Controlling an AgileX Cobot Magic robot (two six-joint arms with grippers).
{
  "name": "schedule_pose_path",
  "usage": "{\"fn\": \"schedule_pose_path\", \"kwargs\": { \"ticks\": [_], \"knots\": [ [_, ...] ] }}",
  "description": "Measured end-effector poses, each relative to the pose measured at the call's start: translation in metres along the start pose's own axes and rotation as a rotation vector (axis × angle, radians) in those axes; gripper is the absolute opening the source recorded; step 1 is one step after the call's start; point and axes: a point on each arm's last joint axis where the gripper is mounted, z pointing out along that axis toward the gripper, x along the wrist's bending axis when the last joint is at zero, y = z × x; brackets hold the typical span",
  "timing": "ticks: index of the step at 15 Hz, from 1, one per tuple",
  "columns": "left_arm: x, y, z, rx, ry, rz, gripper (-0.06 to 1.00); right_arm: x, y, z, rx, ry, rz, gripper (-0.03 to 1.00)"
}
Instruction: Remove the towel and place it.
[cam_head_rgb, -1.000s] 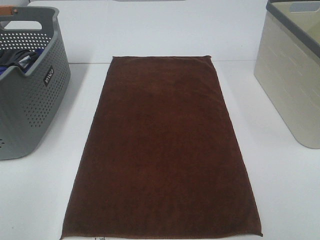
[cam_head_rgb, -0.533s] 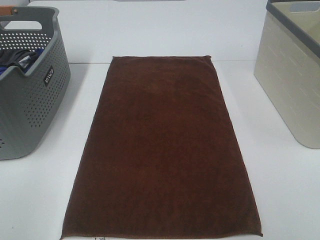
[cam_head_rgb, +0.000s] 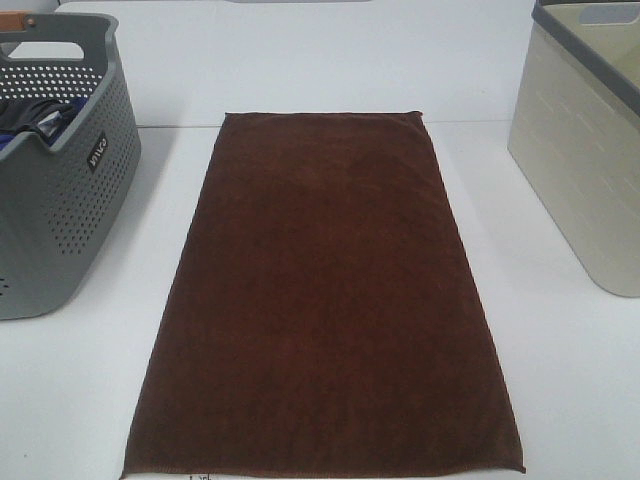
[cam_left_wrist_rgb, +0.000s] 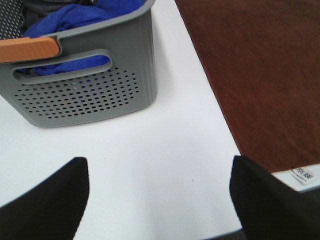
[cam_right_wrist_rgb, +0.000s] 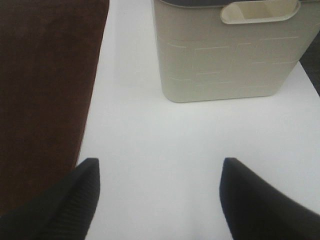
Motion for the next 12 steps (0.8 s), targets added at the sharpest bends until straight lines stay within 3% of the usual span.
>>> {"fn": "schedule_pose_path", "kwargs": {
  "ticks": [4, 12],
  "knots": [
    [-0.001, -0.005, -0.010, -0.074, 0.016, 0.002, 0.74, 0.000, -0.003, -0.005, -0.035, 0.000, 0.001, 0.65],
    [-0.002, -0.006, -0.011, -0.079, 0.018, 0.003, 0.74, 0.000, -0.003, -0.005, -0.036, 0.000, 0.002, 0.65]
  ]
}}
